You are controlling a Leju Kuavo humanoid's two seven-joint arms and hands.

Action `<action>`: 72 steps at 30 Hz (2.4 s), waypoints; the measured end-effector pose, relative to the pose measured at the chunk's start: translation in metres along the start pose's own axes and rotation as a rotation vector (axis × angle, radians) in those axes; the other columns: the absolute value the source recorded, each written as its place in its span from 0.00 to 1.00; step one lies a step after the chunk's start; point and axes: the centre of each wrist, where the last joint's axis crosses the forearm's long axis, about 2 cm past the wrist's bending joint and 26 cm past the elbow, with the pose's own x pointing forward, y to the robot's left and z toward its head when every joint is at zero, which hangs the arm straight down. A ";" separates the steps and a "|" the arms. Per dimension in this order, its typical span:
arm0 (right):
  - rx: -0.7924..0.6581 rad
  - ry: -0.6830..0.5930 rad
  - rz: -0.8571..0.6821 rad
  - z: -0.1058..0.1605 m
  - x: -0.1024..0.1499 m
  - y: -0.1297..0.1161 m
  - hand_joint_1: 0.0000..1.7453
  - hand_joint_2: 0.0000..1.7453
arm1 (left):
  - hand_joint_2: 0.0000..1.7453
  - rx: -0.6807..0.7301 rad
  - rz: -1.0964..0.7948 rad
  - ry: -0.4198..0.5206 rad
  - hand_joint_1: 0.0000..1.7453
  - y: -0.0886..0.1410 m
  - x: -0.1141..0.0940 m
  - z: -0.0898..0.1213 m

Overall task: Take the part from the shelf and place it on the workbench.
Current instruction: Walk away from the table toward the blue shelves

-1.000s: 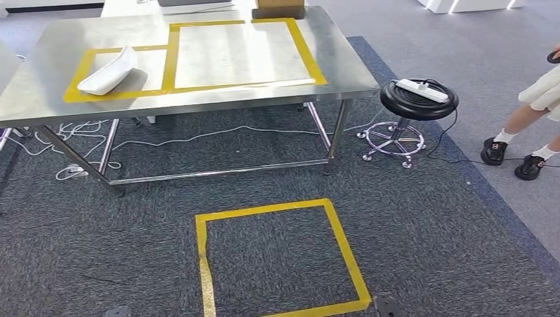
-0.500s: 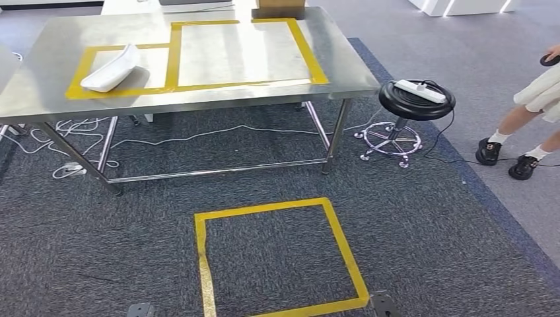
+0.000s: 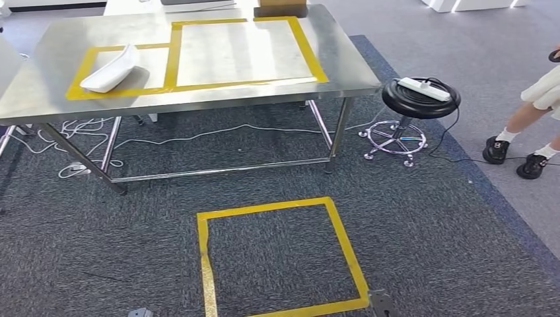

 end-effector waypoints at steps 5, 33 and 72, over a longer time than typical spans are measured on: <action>-0.004 -0.003 0.003 -0.001 0.002 -0.001 0.00 0.00 | 1.00 -0.009 -0.017 0.002 0.00 0.001 0.000 0.000; 0.000 -0.017 -0.009 0.000 0.000 -0.001 0.00 0.00 | 1.00 0.015 -0.075 -0.092 0.00 0.007 -0.001 0.002; 0.003 -0.042 -0.019 0.000 -0.002 -0.001 0.00 0.00 | 1.00 0.034 -0.109 -0.125 0.00 0.006 0.002 0.001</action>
